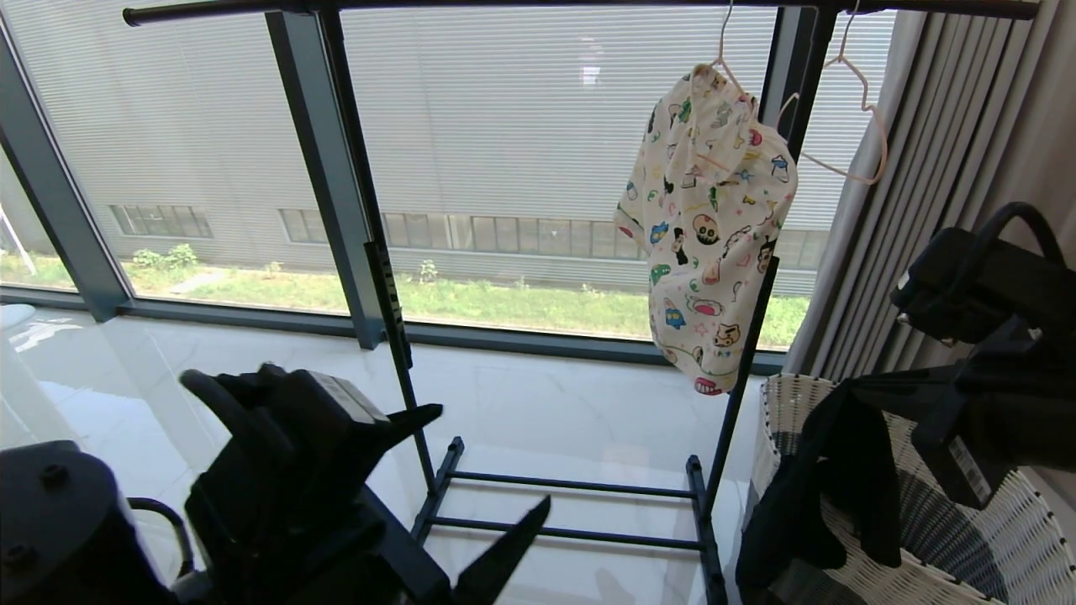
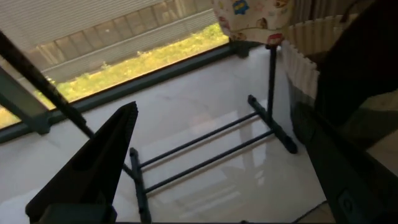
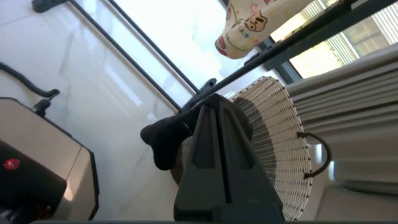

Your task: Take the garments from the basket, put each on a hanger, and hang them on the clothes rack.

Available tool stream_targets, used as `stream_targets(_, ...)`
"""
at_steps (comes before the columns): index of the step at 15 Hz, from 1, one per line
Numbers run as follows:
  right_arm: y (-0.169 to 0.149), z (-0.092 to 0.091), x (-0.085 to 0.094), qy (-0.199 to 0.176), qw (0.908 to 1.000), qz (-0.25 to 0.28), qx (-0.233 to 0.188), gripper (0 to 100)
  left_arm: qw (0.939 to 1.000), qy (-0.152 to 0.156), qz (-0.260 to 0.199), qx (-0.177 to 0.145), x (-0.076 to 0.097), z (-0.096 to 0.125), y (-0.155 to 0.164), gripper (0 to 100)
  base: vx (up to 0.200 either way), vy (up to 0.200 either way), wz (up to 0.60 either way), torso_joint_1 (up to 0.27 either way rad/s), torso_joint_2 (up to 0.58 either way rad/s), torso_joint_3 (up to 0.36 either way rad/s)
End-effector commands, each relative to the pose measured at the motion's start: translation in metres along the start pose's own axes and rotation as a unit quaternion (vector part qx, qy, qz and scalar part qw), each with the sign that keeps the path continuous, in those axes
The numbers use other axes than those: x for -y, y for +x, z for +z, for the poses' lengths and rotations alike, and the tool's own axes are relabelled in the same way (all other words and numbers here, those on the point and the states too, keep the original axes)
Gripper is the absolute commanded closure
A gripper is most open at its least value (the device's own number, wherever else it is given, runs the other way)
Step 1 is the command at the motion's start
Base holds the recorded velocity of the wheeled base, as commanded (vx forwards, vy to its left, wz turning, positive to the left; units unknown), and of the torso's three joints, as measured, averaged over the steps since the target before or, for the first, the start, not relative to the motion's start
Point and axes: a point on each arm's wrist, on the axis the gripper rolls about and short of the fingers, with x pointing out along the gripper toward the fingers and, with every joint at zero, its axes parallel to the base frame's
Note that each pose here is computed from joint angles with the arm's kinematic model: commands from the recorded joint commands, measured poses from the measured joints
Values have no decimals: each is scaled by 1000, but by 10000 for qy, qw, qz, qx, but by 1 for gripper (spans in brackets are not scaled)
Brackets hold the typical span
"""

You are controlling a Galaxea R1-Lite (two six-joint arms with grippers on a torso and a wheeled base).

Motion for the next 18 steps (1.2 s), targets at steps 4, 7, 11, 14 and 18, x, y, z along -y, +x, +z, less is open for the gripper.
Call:
stream_targets(4,-28,-7,-7,-131,9985,358,405,100,9822,-441,-1820,-112,79,22,76,0,0,0,0,0,0,0)
stream_targets(7,-36,-6,-14,-271,9961,608,579,100,9815,-805,-1693,-389,103,12,125,0,0,0,0,0,0,0)
stream_targets(11,-38,-5,-20,-361,9943,761,646,100,9856,-966,-1290,-516,96,0,168,0,0,0,0,0,0,0)
stream_targets(14,-37,-7,-21,-281,9946,792,612,100,9871,-1014,-1031,-692,81,-14,184,0,0,0,0,0,0,0)
stream_targets(18,-36,-8,-24,-270,9942,829,632,100,9861,-1082,-1027,-730,84,-20,196,0,0,0,0,0,0,0)
